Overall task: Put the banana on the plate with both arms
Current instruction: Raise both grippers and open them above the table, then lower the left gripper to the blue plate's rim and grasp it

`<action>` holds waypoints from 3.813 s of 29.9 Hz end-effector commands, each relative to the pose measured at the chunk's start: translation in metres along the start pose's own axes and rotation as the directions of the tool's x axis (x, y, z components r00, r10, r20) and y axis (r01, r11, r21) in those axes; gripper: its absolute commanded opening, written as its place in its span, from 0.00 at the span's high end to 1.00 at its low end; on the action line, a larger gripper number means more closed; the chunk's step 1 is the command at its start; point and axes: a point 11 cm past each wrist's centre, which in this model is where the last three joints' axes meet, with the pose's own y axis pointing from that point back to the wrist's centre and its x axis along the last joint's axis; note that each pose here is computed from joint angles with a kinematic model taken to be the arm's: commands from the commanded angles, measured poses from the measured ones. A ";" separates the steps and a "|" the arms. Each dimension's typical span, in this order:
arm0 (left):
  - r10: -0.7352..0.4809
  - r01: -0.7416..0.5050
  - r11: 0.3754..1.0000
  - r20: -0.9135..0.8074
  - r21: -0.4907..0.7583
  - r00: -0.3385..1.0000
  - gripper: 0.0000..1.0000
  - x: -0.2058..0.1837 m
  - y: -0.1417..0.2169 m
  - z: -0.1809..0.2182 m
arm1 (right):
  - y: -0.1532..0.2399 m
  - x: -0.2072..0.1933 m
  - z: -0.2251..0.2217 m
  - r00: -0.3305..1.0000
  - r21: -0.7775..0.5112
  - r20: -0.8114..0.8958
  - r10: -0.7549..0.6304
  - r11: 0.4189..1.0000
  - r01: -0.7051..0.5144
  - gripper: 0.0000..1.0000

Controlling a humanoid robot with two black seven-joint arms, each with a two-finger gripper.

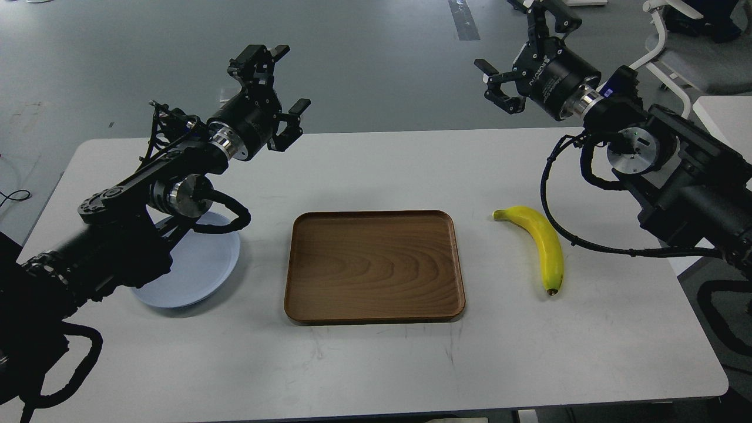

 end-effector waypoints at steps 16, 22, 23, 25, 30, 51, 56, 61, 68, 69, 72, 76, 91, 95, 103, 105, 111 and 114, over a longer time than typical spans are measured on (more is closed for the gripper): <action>-0.015 0.015 1.000 -0.023 -0.002 1.000 0.02 0.001 0.006 -0.009 | 0.010 0.017 0.005 0.999 0.008 0.013 0.047 0.999 -0.047 0.00; -0.011 0.011 1.000 -0.021 -0.003 1.000 0.02 0.002 0.006 -0.009 | 0.012 0.018 0.007 0.999 0.005 0.015 0.049 0.999 -0.049 0.00; -0.009 0.009 1.000 -0.021 -0.004 1.000 0.02 0.002 0.006 -0.008 | 0.012 0.018 0.007 0.999 0.006 0.014 0.050 0.999 -0.050 0.00; -0.008 0.008 1.000 -0.020 -0.002 1.000 0.02 0.002 0.006 -0.009 | 0.012 0.018 0.007 0.999 0.006 0.015 0.049 0.999 -0.049 0.00; -0.010 0.010 1.000 -0.018 0.001 1.000 0.02 0.003 0.007 -0.009 | 0.013 0.018 0.006 0.999 0.005 0.013 0.050 0.999 -0.050 0.00; -0.010 0.010 0.999 0.000 0.033 1.000 0.02 0.005 0.012 -0.019 | 0.009 0.001 0.018 1.000 -0.027 0.014 -0.008 1.000 0.008 0.00; 0.000 0.001 0.999 -0.002 0.040 1.000 0.02 0.009 0.015 -0.022 | 0.006 -0.005 0.017 1.000 -0.029 0.001 -0.024 0.999 0.024 0.00; -0.007 0.007 0.999 -0.005 0.040 1.000 0.02 0.008 0.015 -0.023 | 0.004 -0.007 0.021 0.999 -0.041 -0.012 -0.033 0.999 0.032 0.00; 0.015 -0.017 0.998 0.038 0.063 0.999 0.02 0.016 0.018 -0.024 | 0.007 -0.003 0.017 1.000 -0.039 -0.021 -0.024 0.999 0.023 0.00; 0.001 -0.008 0.996 0.078 0.094 0.997 0.02 0.015 0.020 -0.031 | 0.009 -0.001 0.018 1.000 -0.040 -0.020 -0.019 0.999 0.018 0.00; -0.060 -0.054 0.975 0.493 0.213 0.868 0.02 0.019 0.026 -0.049 | 0.014 0.005 0.018 1.000 -0.044 -0.024 -0.004 0.999 0.002 0.00; 0.002 -0.152 0.984 0.848 0.093 0.530 0.02 0.033 0.028 -0.027 | 0.021 0.011 0.022 1.000 -0.050 -0.021 0.011 0.999 -0.012 0.00; -0.349 -0.250 0.914 0.933 0.320 -0.083 0.02 0.155 0.187 0.000 | 0.039 0.027 0.017 0.998 -0.056 -0.041 0.043 0.997 -0.045 0.00; -0.399 -0.332 0.872 0.915 0.361 -0.054 0.02 0.177 0.231 -0.008 | 0.039 0.027 0.020 0.998 -0.061 -0.037 0.043 0.997 -0.045 0.00; -0.388 -0.417 0.822 0.917 0.388 0.090 0.02 0.190 0.280 -0.038 | 0.040 0.027 0.022 0.998 -0.063 -0.034 0.043 0.997 -0.045 0.00; -0.387 -0.421 0.817 0.916 0.395 0.107 0.02 0.190 0.283 -0.044 | 0.040 0.028 0.022 0.998 -0.064 -0.035 0.045 0.997 -0.047 0.00; -0.396 -0.414 0.812 0.909 0.411 0.126 0.03 0.186 0.285 -0.057 | 0.042 0.029 0.022 0.998 -0.064 -0.036 0.048 0.997 -0.051 0.00; -0.401 -0.402 0.813 0.906 0.420 0.135 0.05 0.182 0.283 -0.066 | 0.042 0.030 0.022 0.998 -0.067 -0.037 0.050 0.996 -0.053 0.00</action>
